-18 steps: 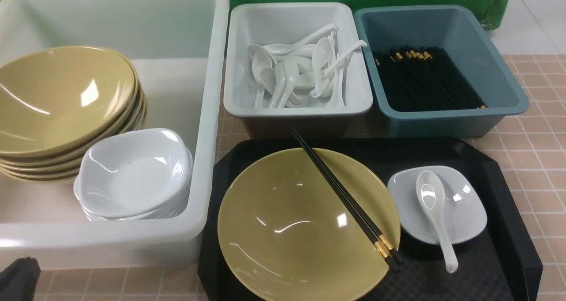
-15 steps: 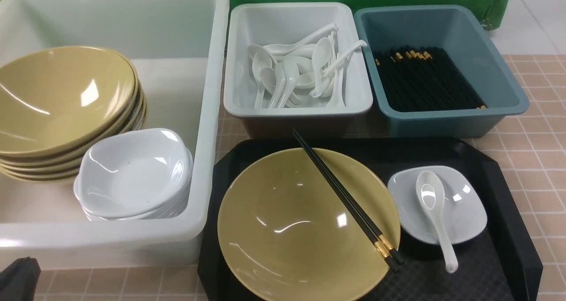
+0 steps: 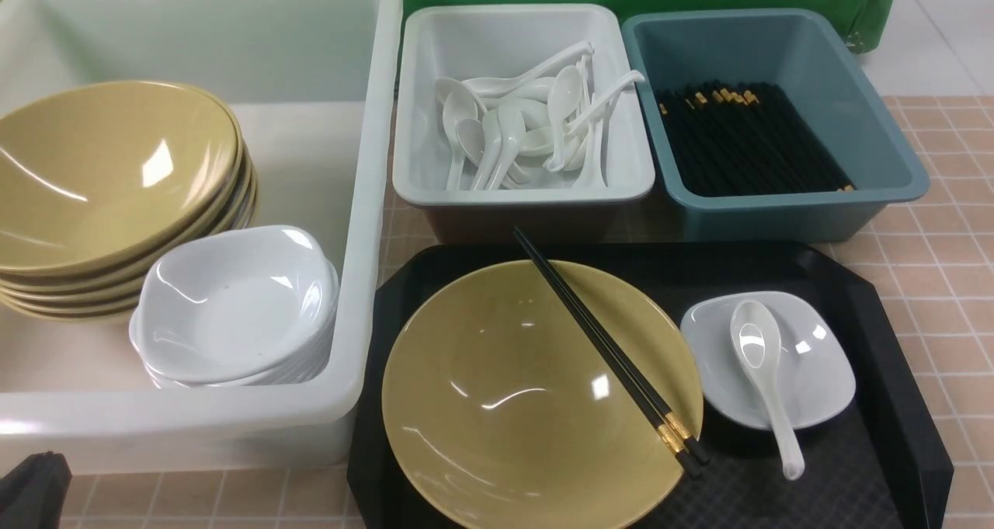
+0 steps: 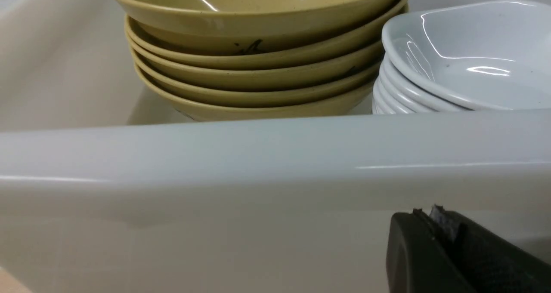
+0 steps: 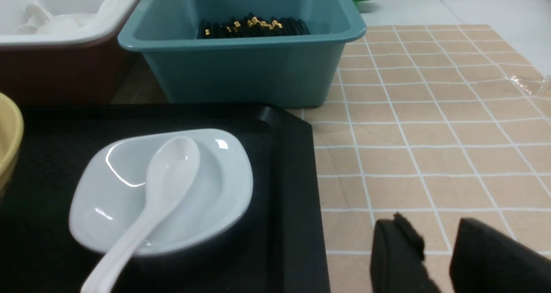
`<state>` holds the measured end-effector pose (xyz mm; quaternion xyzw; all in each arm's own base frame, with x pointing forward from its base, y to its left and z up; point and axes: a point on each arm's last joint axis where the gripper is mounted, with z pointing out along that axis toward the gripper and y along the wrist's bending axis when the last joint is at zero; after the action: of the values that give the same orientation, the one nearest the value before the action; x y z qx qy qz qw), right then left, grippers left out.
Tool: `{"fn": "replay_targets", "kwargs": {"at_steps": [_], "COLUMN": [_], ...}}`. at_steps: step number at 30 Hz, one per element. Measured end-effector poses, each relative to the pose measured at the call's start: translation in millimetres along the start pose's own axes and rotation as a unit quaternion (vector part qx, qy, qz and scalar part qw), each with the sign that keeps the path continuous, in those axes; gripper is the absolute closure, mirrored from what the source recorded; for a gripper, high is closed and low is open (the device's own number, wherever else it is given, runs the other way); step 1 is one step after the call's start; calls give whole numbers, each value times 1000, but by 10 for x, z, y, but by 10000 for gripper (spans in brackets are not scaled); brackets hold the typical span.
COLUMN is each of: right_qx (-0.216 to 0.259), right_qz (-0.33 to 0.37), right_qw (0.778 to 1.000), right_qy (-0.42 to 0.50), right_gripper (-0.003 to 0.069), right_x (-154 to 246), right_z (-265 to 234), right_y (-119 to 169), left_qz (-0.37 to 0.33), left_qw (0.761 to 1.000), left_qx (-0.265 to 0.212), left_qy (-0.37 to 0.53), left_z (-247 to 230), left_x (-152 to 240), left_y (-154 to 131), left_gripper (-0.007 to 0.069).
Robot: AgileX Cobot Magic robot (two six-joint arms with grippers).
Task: On brown table put chopsticks spoon bowls plates into blue grey white boxes.
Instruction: 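Move the grippers toward the tableware on the black tray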
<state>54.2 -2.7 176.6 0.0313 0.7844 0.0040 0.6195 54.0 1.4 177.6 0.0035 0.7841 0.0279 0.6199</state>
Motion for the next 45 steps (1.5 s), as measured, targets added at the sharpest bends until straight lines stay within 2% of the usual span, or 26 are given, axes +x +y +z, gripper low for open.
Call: {"fn": "replay_targets", "kwargs": {"at_steps": [28,31,35,37,38,39,40,41,42,44,45], "right_qx": [0,0,-1,-3,-8,-10,-24,-33,-43,-56,-58], "right_qz": [8,8,9,37,79,83,196,267,355,494,514], "right_qw": [1000,1000,1000,999,997,996,980,963,934,867,855], "right_qy": [0,0,0,1,2,2,6,10,16,30,32], "right_gripper": [419,419,419,419,419,419,419,419,419,419,419], "right_x": [0,0,0,1,2,2,3,2,0,-3,-5], "right_z": [0,0,0,0,0,0,-1,-2,-4,-7,-8], "right_y": [1,1,1,6,15,18,45,62,84,115,119], "left_qz": [-3,-32,-123,-247,-324,-339,-446,-510,-557,-602,-607], "left_qw": [1000,999,992,967,944,938,890,854,823,789,784], "left_qx": [1,8,26,50,64,67,89,102,113,124,126], "left_qy": [0,-1,-10,-21,-24,-24,-22,-19,-16,-13,-13], "left_z": [0,0,-1,-5,-9,-9,-15,-20,-24,-29,-29], "left_x": [0,-2,-23,-60,-79,-82,-107,-124,-139,-155,-158], "left_y": [-2,-14,-45,-78,-96,-100,-126,-142,-152,-164,-166], "left_gripper": [624,624,624,624,624,624,624,624,624,624,624]}}
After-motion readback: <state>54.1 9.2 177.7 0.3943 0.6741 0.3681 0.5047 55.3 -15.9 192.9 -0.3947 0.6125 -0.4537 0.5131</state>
